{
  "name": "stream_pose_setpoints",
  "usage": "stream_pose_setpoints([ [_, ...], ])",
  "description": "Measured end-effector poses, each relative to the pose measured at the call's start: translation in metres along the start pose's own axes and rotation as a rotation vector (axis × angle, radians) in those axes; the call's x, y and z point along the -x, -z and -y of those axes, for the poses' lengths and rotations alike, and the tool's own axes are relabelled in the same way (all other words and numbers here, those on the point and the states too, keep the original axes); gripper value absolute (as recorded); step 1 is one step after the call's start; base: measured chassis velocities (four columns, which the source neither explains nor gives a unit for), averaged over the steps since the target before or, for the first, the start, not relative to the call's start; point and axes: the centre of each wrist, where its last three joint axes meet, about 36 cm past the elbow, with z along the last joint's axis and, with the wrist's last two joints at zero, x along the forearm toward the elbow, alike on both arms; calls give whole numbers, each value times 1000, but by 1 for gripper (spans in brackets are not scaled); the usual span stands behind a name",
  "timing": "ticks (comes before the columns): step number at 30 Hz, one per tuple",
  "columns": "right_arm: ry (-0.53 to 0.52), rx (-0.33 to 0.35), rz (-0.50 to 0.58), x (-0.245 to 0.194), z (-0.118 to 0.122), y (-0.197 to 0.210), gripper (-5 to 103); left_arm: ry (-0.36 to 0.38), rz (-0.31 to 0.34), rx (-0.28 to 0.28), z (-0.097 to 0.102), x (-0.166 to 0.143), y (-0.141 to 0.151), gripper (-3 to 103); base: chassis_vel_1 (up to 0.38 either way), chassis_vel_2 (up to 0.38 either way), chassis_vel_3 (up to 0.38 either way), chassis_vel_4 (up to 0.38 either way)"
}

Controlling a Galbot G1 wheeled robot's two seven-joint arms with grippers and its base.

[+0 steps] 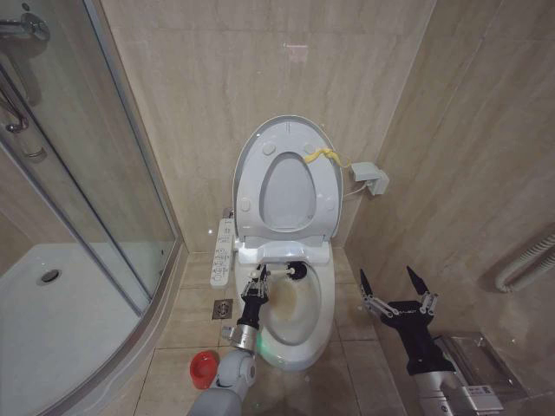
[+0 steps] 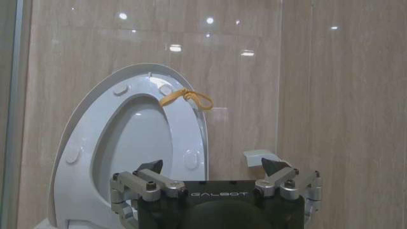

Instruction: Open the toilet lid, clean the toilet bowl with a toilet brush, close the toilet lid, and flush.

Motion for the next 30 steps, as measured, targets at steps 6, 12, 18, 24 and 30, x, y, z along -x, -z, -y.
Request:
stream_pose_setpoints([
  [6, 0, 0, 0, 0, 0, 0, 100, -9, 20, -17, 6, 2, 6, 19, 0, 0, 0, 0],
  [12, 0, 0, 0, 0, 0, 0, 100, -38, 22, -47, 15, -12, 12, 19, 0, 0, 0, 0],
  [18, 0, 0, 0, 0, 0, 0, 100, -40, 11, -54, 15, -24, 14, 19, 0, 0, 0, 0],
  [24, 0, 0, 0, 0, 0, 0, 100, -32, 23, -45, 3, -4, 9, 19, 0, 0, 0, 0],
  [30, 0, 0, 0, 0, 0, 0, 100, 5, 30, -107, 12, 23, -11, 19, 0, 0, 0, 0],
])
